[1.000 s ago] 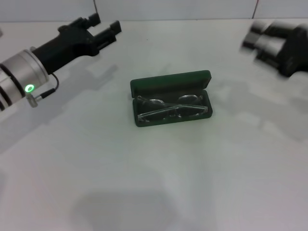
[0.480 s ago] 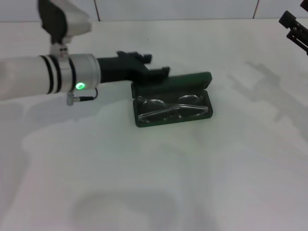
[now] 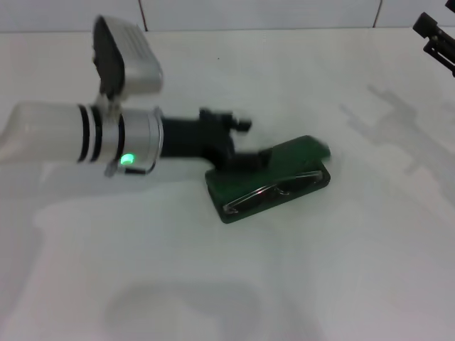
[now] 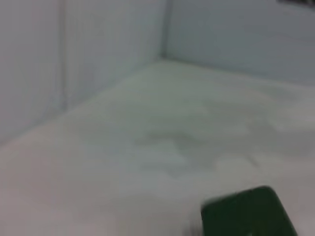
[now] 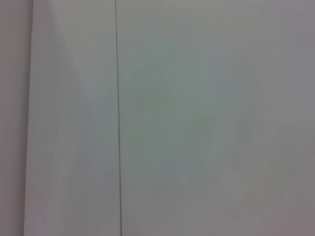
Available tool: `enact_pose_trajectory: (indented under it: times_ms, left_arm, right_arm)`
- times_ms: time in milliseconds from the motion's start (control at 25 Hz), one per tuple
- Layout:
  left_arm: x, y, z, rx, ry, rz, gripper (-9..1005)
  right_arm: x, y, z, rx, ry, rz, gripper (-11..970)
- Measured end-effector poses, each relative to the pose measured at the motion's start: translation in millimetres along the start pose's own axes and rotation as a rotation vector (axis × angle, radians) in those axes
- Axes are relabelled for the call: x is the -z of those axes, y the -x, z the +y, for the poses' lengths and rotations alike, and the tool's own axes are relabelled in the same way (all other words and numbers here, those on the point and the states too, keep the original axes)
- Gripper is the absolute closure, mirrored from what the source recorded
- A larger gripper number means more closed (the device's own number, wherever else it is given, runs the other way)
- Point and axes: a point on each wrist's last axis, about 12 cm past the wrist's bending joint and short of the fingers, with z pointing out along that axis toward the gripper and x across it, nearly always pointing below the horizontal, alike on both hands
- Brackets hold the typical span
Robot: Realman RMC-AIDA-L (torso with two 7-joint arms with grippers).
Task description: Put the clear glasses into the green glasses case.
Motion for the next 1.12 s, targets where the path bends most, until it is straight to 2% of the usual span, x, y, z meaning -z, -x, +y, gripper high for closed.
enact_pose_trajectory:
  times_ms: [200,360,480,520,560,600,720,800,960,1120]
  left_arm:
    - [-5,-9,-10.0,-0.099,-0.044,0.032,288]
    - [-4,-9,-9.5,-0.105,-0.031,0.014,289]
    - [3,-6,-5.1,-0.075,0.019,-0.084,289]
    - [11,-3,-4.1,-0.062,0.042,-0.179,288]
    - [11,-3,-4.1,-0.062,0.042,-0.179,288]
    - [21,-1,-4.5,-0.056,0.053,-0.275,288]
    - [47,1,-5.0,-0.073,0.067,-0.446,289]
    - [65,-1,-7.3,-0.109,0.043,-0.503,289]
    - [94,-8,-16.1,-0.180,-0.051,-0.547,289]
    - [107,-16,-26.4,-0.226,-0.129,-0.543,289]
  right_arm:
    - [-5,-1,-2.0,0.004,-0.010,0.013,256]
    - [-10,0,-2.9,0.011,-0.009,0.020,256]
    - [-15,-1,-1.3,0.019,0.016,0.034,256]
    - [-16,-1,-0.4,0.022,0.026,0.039,256]
    - [-18,-2,1.5,0.028,0.048,0.051,256]
    - [-20,-2,3.3,0.033,0.067,0.062,256]
    - [-33,-4,16.0,0.066,0.213,0.126,256]
    - [-40,-2,23.9,0.080,0.332,0.179,255]
    - [-51,7,39.9,0.092,0.591,0.267,255]
    - [-54,16,49.4,0.102,0.733,0.251,255]
